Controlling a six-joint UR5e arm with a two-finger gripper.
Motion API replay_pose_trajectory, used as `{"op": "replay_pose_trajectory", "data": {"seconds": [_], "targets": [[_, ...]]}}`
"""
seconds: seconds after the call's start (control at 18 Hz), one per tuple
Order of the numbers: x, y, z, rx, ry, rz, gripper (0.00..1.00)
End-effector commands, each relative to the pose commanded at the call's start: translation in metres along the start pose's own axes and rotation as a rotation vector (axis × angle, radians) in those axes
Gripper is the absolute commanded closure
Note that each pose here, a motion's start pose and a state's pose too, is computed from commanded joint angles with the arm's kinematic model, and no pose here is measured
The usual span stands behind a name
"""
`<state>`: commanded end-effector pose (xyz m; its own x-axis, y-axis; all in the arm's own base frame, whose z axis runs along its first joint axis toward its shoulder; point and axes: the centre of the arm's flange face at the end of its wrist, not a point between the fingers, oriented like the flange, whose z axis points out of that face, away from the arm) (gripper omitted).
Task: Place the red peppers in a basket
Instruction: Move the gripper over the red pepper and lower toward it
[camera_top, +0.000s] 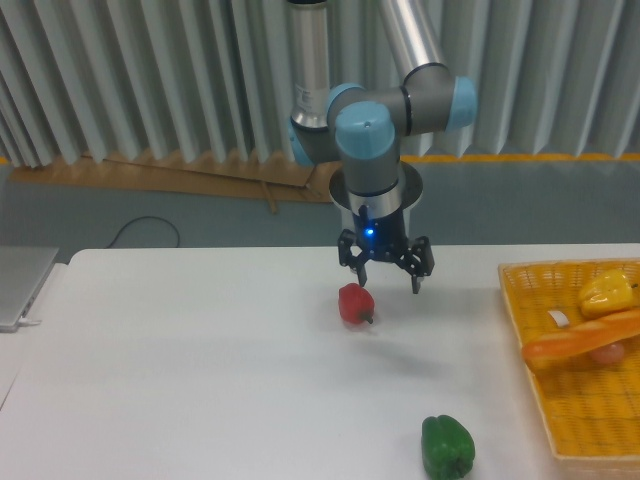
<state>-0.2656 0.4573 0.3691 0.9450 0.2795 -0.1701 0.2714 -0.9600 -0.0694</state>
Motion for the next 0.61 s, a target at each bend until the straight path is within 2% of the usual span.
{"op": "replay_pose_trajectory", "data": {"seconds": [0.61], "targets": [[0.018, 0.024, 0.027, -0.030, 0.014, -0.001, 0.00]]}}
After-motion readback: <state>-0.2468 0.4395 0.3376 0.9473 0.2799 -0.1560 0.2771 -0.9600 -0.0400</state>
